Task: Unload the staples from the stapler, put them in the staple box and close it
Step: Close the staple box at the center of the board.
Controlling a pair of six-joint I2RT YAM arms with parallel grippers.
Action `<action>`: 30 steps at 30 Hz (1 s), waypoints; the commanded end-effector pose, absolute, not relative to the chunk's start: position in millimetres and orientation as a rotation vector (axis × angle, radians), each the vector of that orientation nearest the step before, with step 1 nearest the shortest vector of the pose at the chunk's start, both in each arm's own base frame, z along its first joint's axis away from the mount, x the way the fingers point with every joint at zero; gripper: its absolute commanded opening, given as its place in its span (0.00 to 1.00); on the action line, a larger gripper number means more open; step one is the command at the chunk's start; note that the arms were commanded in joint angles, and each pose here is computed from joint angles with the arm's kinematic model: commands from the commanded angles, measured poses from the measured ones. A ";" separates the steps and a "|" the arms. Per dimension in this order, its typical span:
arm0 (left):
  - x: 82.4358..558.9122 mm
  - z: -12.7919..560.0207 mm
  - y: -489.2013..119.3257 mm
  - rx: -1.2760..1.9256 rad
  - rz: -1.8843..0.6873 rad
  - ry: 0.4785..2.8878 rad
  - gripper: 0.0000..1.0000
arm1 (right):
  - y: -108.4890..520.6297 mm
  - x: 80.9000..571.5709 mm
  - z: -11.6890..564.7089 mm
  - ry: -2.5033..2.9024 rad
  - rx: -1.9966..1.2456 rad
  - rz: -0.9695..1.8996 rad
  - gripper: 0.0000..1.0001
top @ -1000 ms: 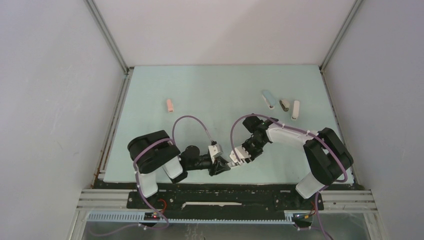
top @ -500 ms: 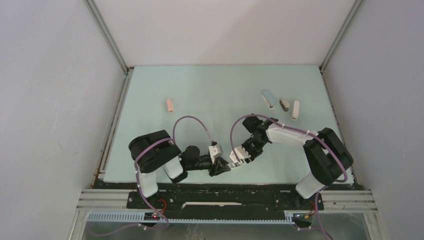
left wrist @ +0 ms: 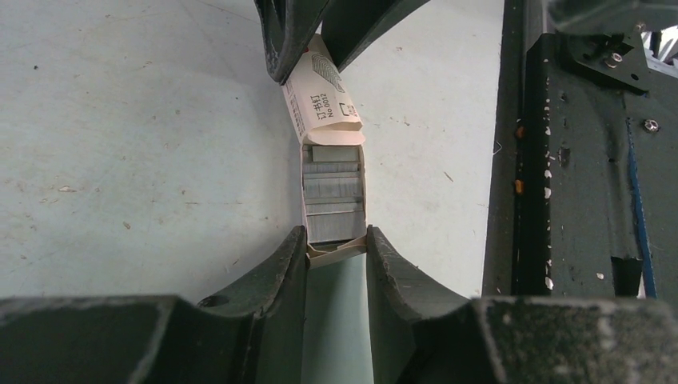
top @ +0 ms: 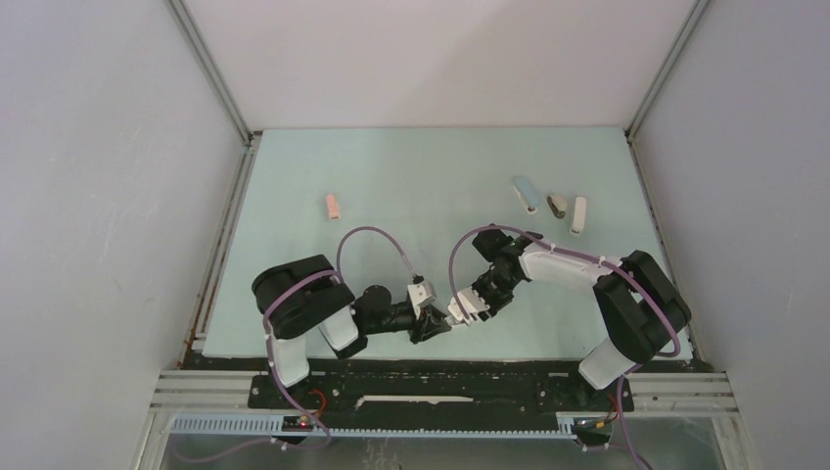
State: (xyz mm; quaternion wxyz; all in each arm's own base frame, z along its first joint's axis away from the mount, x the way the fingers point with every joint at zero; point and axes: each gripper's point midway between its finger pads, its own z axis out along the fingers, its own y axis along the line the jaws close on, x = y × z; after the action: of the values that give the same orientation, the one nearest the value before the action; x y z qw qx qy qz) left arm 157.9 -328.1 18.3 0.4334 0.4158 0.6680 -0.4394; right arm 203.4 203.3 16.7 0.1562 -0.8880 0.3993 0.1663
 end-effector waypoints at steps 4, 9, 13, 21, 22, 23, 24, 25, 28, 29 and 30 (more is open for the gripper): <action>181.5 30.1 -327.1 0.946 -0.974 1.629 0.33 | 210.0 190.8 15.4 1.126 -2.547 0.522 0.41; 181.8 30.0 -331.0 0.936 -0.940 1.625 0.33 | 212.4 191.2 14.4 1.146 -2.547 0.523 0.41; 183.9 29.3 -328.8 0.921 -0.920 1.630 0.33 | 213.0 191.8 13.7 1.157 -2.544 0.519 0.41; 180.2 30.4 -334.6 0.917 -0.937 1.627 0.33 | 218.1 195.6 14.1 1.212 -2.518 0.516 0.40; 179.8 30.8 -336.2 0.912 -0.940 1.627 0.33 | 218.7 195.8 14.1 1.224 -2.513 0.519 0.40; 179.3 29.8 -337.5 0.910 -0.938 1.630 0.33 | 219.4 196.4 14.5 1.234 -2.508 0.522 0.40; 179.0 28.9 -338.0 0.904 -0.931 1.634 0.33 | 219.7 196.1 14.4 1.241 -2.509 0.526 0.40; 178.4 28.5 -338.6 0.901 -0.927 1.636 0.33 | 219.6 196.5 14.1 1.247 -2.510 0.525 0.40; 179.8 26.1 -336.1 0.876 -0.911 1.651 0.33 | 218.0 196.4 13.4 1.248 -2.518 0.520 0.40; 180.2 25.0 -334.5 0.870 -0.904 1.656 0.33 | 218.2 196.0 13.8 1.240 -2.522 0.521 0.40; 181.6 24.9 -333.6 0.863 -0.897 1.658 0.33 | 217.7 195.1 13.7 1.236 -2.527 0.524 0.40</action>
State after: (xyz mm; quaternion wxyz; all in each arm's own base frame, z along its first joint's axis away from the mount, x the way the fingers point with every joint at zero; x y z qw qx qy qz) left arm 161.9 -335.5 18.7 0.4720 0.3912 0.6826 -0.3978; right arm 206.1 204.0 15.1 0.1381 -0.8731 0.4423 0.1518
